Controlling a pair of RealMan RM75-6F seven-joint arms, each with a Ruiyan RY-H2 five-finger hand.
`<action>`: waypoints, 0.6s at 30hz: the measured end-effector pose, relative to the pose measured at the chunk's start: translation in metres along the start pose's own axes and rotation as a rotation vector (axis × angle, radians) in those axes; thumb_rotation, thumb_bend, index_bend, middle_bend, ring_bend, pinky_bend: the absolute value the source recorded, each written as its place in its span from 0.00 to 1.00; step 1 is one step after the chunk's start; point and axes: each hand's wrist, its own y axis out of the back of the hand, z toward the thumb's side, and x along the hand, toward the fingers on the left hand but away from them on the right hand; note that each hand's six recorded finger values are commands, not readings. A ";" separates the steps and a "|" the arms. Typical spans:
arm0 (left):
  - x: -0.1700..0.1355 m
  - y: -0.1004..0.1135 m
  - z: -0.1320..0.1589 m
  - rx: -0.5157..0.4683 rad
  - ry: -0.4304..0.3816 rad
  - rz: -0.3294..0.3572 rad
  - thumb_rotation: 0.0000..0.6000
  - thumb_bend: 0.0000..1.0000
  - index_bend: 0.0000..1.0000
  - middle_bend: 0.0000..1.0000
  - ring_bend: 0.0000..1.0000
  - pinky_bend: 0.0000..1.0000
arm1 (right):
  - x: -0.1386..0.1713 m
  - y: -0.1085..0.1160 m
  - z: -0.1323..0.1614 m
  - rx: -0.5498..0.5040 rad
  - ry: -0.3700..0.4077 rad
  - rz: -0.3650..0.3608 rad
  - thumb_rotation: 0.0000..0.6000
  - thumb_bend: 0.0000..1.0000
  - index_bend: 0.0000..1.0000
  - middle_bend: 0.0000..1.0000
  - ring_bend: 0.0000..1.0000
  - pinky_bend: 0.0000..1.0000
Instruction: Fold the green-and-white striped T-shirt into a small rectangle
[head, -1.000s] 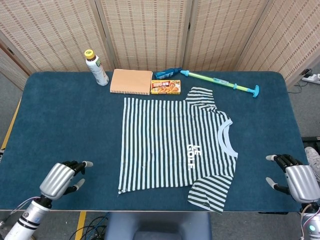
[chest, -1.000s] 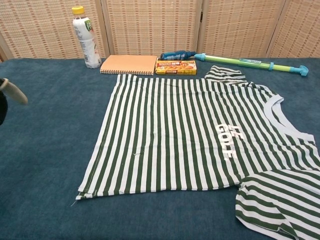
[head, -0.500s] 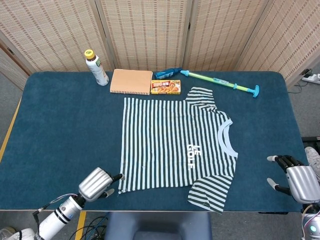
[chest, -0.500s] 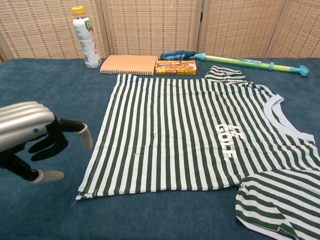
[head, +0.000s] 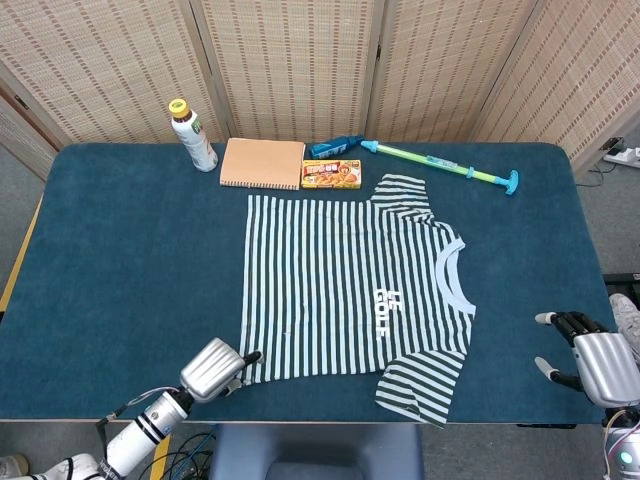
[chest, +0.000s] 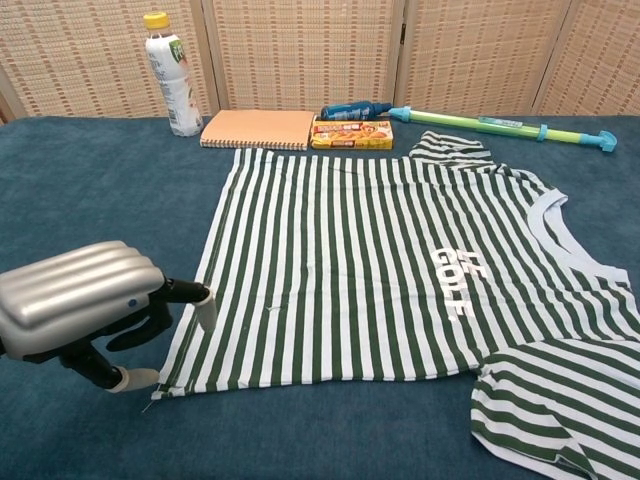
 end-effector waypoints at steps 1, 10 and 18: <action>0.000 -0.002 0.001 -0.001 0.001 -0.005 1.00 0.25 0.38 0.89 0.84 0.98 | 0.000 0.000 0.000 0.000 0.000 0.001 1.00 0.17 0.31 0.39 0.34 0.48; 0.000 -0.015 0.016 -0.029 -0.015 -0.036 1.00 0.25 0.38 0.89 0.84 0.98 | 0.001 0.000 -0.001 0.001 -0.006 0.003 1.00 0.17 0.31 0.39 0.34 0.48; 0.013 -0.018 0.021 -0.038 -0.003 -0.029 1.00 0.25 0.37 0.89 0.84 0.98 | 0.001 -0.001 -0.002 0.000 -0.014 0.006 1.00 0.17 0.31 0.39 0.34 0.48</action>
